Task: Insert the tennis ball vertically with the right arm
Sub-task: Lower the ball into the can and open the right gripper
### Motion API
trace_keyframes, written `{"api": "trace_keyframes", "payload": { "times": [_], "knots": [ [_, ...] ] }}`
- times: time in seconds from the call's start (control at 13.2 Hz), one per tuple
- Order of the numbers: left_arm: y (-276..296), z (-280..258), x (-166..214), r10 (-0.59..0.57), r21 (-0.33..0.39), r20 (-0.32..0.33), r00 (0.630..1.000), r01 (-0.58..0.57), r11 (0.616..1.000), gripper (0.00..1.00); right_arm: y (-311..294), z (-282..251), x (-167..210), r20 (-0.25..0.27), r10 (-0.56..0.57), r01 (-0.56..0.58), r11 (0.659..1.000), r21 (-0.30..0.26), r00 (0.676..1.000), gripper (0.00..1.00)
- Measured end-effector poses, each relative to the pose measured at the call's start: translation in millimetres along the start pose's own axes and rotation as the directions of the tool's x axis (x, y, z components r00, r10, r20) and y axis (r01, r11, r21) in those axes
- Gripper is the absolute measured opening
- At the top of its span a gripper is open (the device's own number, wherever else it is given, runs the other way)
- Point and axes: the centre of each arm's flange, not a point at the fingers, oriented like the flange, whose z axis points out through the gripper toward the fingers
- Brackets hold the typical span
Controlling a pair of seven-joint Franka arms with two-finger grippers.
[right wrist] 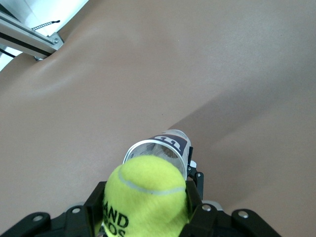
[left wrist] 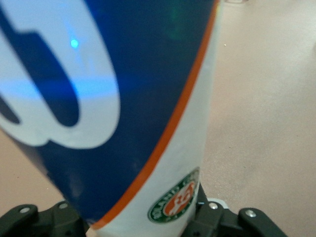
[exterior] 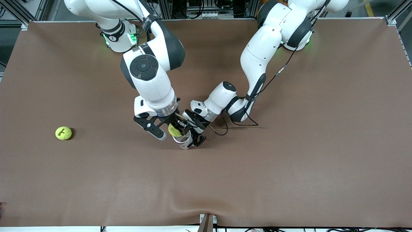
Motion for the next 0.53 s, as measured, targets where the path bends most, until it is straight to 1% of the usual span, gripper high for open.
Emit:
{"api": "trace_keyframes", "payload": {
  "times": [0.3, 0.53],
  "knots": [
    [0, 0, 0, 0.000, 0.000, 0.000, 1.000, 0.000, 1.000, 0.74, -3, 23, -1, -0.021, -0.003, 0.002, 1.000, -0.017, 1.000, 0.67],
    [0, 0, 0, 0.000, 0.000, 0.000, 1.000, 0.000, 1.000, 0.74, -3, 29, -1, -0.030, -0.005, 0.004, 1.000, -0.025, 1.000, 0.67]
  ]
}}
